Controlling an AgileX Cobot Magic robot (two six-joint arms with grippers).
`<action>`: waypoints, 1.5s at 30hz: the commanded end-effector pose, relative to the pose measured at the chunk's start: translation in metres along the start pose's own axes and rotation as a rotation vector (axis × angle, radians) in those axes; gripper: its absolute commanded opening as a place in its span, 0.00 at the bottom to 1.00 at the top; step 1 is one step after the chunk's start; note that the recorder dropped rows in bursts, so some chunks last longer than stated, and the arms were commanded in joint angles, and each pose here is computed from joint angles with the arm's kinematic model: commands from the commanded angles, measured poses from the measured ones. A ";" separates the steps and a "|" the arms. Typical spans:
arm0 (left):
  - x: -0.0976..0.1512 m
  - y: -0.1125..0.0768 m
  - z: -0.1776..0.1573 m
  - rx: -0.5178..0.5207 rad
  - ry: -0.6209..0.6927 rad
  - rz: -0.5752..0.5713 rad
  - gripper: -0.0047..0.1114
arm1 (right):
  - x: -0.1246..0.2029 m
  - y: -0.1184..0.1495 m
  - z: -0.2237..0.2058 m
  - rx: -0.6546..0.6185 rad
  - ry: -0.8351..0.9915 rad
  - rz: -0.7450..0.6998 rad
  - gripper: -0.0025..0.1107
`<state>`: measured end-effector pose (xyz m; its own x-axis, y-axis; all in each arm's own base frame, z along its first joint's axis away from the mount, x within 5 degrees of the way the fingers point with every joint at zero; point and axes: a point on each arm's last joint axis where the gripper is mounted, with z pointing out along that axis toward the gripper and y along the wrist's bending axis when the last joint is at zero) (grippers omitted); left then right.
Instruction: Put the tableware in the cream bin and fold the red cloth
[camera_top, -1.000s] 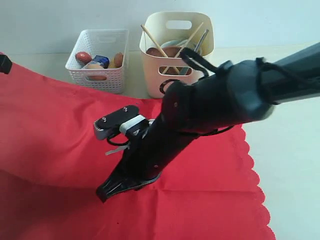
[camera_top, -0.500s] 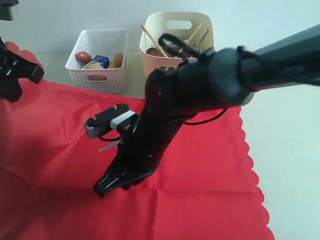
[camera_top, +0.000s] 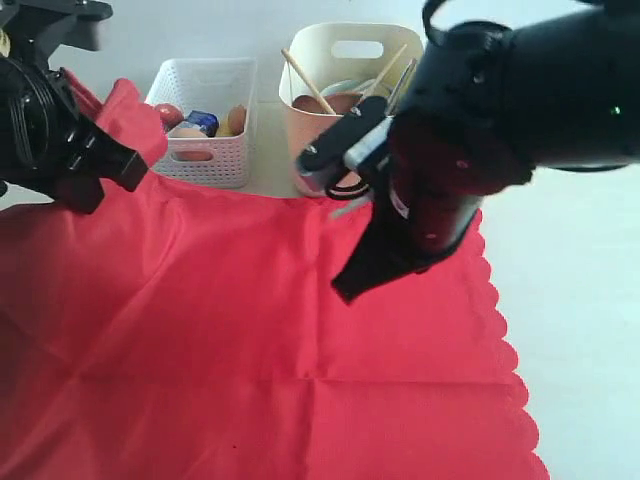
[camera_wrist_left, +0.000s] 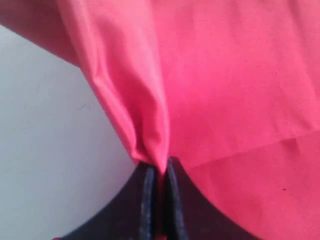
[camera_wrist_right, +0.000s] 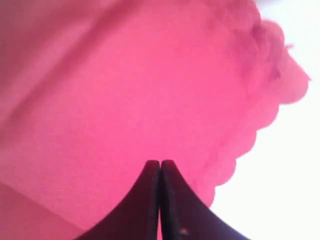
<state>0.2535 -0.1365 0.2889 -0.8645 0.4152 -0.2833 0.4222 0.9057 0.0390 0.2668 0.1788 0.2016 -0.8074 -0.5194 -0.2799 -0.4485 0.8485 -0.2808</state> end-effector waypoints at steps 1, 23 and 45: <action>0.000 -0.013 -0.006 0.016 -0.017 0.023 0.04 | 0.025 -0.017 0.030 -0.020 0.035 0.101 0.02; -0.032 -0.173 0.036 0.166 -0.063 0.151 0.04 | 0.050 -0.032 0.040 -0.268 -0.014 0.174 0.02; -0.043 -0.179 0.031 0.248 -0.206 0.231 0.72 | 0.063 -0.074 -0.025 -0.098 -0.289 0.409 0.02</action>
<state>0.2289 -0.3251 0.2344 -0.7170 0.5617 -0.4128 0.6458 0.7582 -0.0901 0.2401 0.0878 0.2292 -0.7941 -0.1320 -0.5933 -0.1619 0.9868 -0.0028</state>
